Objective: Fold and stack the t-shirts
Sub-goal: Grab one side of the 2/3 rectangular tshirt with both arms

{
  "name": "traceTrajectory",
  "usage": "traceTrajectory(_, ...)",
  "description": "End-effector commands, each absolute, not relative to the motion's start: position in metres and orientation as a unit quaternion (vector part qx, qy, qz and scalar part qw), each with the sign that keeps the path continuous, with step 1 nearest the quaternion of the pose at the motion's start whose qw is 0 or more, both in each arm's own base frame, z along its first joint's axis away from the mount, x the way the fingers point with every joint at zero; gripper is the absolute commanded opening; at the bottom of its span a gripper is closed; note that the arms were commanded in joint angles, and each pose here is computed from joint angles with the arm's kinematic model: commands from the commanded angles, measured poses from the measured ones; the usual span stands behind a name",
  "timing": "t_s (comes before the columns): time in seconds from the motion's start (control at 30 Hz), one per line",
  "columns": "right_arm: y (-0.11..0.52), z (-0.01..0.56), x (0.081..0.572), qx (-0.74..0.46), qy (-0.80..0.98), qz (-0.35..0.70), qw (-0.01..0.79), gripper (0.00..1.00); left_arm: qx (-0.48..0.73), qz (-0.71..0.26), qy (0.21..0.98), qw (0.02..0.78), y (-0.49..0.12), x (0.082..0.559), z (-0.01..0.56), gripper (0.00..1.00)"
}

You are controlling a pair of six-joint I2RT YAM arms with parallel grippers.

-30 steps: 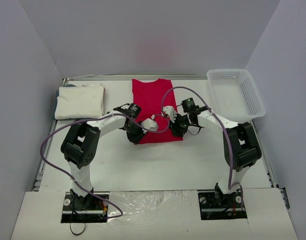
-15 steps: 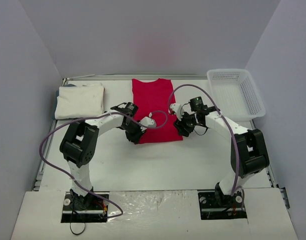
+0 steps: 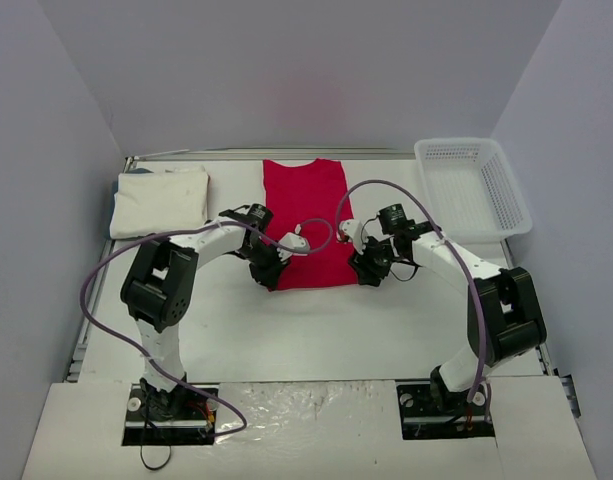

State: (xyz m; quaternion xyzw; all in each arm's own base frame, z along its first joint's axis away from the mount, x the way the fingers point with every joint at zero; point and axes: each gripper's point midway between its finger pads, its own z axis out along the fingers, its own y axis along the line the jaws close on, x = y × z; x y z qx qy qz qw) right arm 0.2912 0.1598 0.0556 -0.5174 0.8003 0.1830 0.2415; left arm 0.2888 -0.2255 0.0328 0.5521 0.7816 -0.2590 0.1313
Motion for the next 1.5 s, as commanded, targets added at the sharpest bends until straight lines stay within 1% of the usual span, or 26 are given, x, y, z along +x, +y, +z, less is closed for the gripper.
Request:
traceTrajectory(0.0, 0.163, 0.052, 0.273, -0.533, 0.794, 0.195, 0.217, 0.42, 0.552, -0.28, 0.778, 0.112, -0.224, 0.284, 0.039, 0.02)
traceTrajectory(0.23, 0.174, 0.036, 0.272, -0.548, 0.788, 0.206, 0.189, 0.4, 0.547, -0.281, 0.781, 0.107, -0.222, 0.287, 0.036, 0.02)
traceTrajectory(0.57, 0.172, 0.009, 0.279, -0.555, 0.792, 0.201, 0.154, 0.43, 0.548, -0.278, 0.782, 0.104, -0.218, 0.286, 0.037, 0.02)
traceTrajectory(0.8, 0.164, 0.003, 0.284, -0.553, 0.801, 0.176, 0.147, 0.43, 0.55, -0.28, 0.781, 0.1, -0.216, 0.283, 0.034, 0.02)
traceTrajectory(0.9, 0.159, -0.007, 0.283, -0.547, 0.809, 0.166, 0.132, 0.37, 0.547, -0.283, 0.781, 0.099, -0.218, 0.283, 0.032, 0.02)
traceTrajectory(0.93, 0.158, -0.01, 0.283, -0.546, 0.812, 0.163, 0.129, 0.31, 0.546, -0.286, 0.781, 0.097, -0.218, 0.282, 0.031, 0.02)
traceTrajectory(0.97, 0.157, -0.013, 0.281, -0.546, 0.813, 0.16, 0.124, 0.27, 0.545, -0.288, 0.781, 0.097, -0.219, 0.282, 0.031, 0.02)
traceTrajectory(1.0, 0.155, -0.016, 0.283, -0.544, 0.816, 0.152, 0.123, 0.18, 0.544, -0.289, 0.781, 0.097, -0.219, 0.282, 0.031, 0.02)
traceTrajectory(1.03, 0.154, -0.018, 0.283, -0.543, 0.817, 0.15, 0.121, 0.14, 0.543, -0.29, 0.782, 0.097, -0.22, 0.282, 0.032, 0.02)
traceTrajectory(1.1, 0.153, -0.021, 0.283, -0.539, 0.821, 0.147, 0.116, 0.1, 0.544, -0.291, 0.781, 0.097, -0.22, 0.281, 0.031, 0.02)
traceTrajectory(1.13, 0.152, -0.022, 0.284, -0.538, 0.822, 0.145, 0.115, 0.05, 0.543, -0.291, 0.782, 0.097, -0.22, 0.282, 0.031, 0.02)
traceTrajectory(1.23, 0.15, -0.024, 0.285, -0.535, 0.826, 0.139, 0.112, 0.0, 0.544, -0.287, 0.782, 0.097, -0.219, 0.282, 0.031, 0.02)
traceTrajectory(1.47, 0.151, -0.008, 0.284, -0.529, 0.829, 0.139, 0.119, 0.0, 0.546, -0.275, 0.784, 0.104, -0.215, 0.283, 0.042, 0.02)
